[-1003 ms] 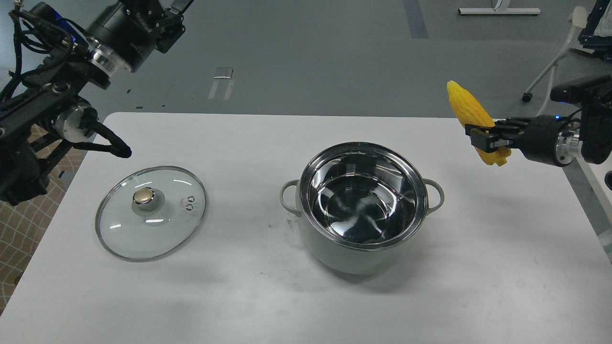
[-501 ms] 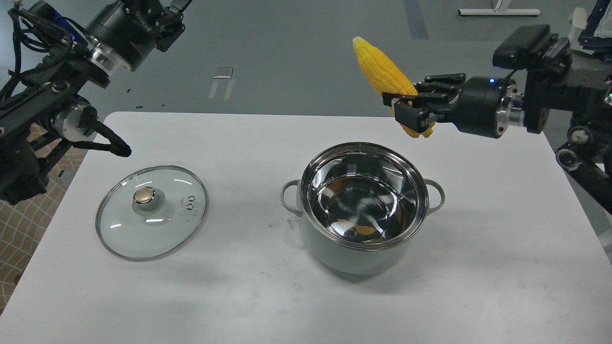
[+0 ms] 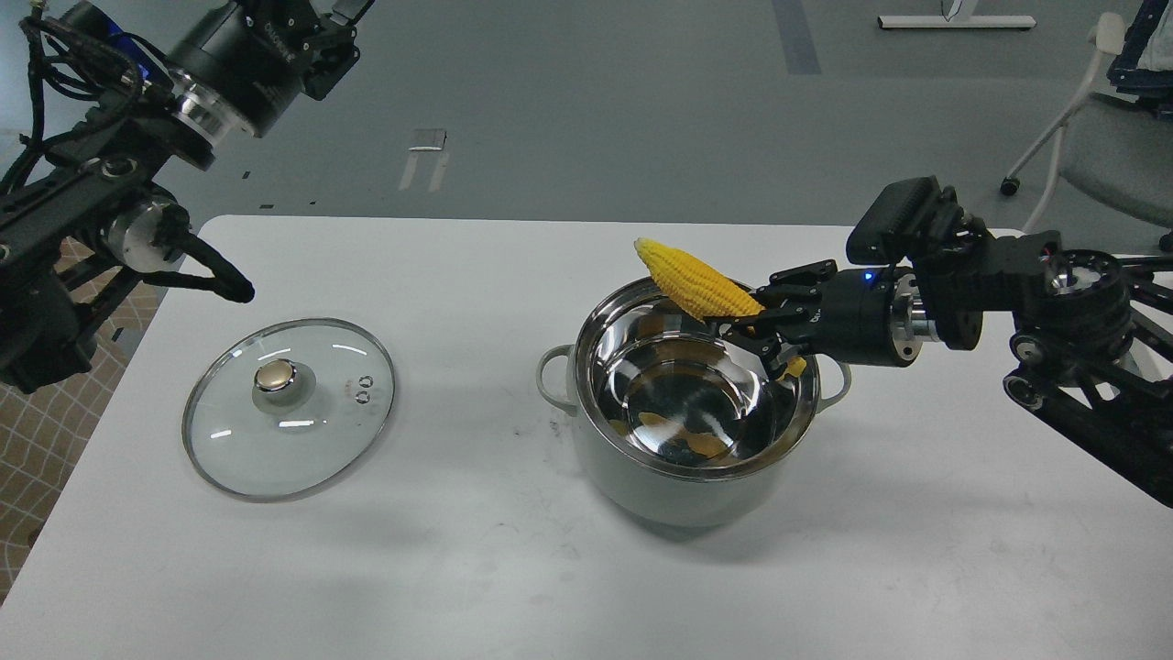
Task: Open pot and put corn in
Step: 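Move the corn cob over the pot and lower it inside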
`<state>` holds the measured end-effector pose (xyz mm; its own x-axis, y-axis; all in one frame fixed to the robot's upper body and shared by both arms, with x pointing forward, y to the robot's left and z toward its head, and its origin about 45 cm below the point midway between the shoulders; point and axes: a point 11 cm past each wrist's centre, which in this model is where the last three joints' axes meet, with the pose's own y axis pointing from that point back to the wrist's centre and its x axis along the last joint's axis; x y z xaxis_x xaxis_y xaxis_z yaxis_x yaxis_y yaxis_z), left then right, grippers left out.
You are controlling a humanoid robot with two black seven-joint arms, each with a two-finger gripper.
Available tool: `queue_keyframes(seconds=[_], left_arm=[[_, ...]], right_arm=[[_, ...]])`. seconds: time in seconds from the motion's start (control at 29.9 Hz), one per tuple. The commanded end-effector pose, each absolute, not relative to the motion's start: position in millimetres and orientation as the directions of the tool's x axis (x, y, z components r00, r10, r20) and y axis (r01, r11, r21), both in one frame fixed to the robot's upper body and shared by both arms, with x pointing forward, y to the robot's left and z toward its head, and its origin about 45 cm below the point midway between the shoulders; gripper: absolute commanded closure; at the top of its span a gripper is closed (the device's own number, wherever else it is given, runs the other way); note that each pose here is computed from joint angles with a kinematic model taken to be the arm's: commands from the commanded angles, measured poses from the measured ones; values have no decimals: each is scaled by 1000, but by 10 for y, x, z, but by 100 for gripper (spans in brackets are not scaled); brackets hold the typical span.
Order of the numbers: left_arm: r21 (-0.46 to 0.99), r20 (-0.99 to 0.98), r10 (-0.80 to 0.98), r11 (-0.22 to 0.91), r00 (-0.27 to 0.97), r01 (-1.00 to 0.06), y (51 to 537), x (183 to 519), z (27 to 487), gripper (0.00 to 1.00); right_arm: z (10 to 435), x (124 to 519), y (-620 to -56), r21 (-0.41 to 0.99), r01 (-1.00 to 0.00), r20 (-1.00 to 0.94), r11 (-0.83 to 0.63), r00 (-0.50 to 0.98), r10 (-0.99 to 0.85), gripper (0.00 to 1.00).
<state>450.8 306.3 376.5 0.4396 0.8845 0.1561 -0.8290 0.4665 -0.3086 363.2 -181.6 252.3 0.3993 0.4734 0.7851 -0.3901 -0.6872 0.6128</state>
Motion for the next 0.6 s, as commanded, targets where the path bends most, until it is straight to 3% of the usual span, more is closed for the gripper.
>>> queue_keyframes(seconds=[0.0, 0.3, 0.57], left_arm=[[-308, 157, 886, 465, 437, -830, 3074, 4506, 3763, 4], [-306, 158, 886, 464, 436, -831, 3087, 4502, 3760, 4], [-303, 158, 886, 464, 437, -832, 3087, 4500, 3748, 4]], right_arm=[[2442, 3579, -1729, 623, -365, 776, -692, 398, 488, 100], [2297, 3521, -1725, 657, -345, 749, -670, 398, 530, 99], [2218, 3481, -1649, 661, -330, 744, -674, 404, 532, 88]])
